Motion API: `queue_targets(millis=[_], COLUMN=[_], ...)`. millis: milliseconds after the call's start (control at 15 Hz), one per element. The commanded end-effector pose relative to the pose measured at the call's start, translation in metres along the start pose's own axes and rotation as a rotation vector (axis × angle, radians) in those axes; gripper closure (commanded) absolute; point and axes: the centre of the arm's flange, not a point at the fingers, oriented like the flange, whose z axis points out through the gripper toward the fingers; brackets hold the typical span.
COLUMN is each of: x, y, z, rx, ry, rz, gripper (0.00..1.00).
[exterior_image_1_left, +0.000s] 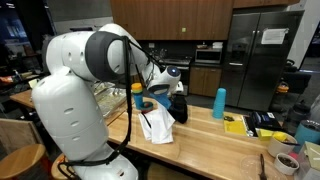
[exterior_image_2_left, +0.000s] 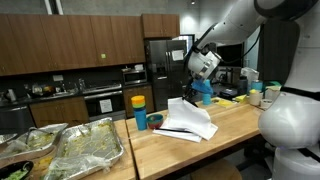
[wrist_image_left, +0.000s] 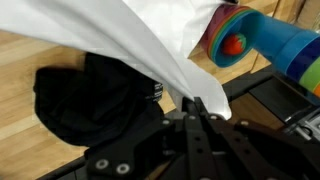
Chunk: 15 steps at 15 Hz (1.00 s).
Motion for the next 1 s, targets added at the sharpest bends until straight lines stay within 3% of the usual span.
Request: queue_targets(millis=[0,333,733,800,933], x=[-0.022,-0.063,-0.084,-0.087,-0.084], y=[-0.038,-0.079,-0.097,-0.097,-0.098], z=[0.005,0.024,0.034,0.036,0.034], rx=[-0.026,-0.072,-0.121,-0.126,-0.139], ry=[-0.031,-0.143,-0.205,-0.204,-0.205], rz=[-0.09,-0.199,-0.273,-0.291,-0.311], gripper=[1.0,1.0,1.0,0.73,0.7])
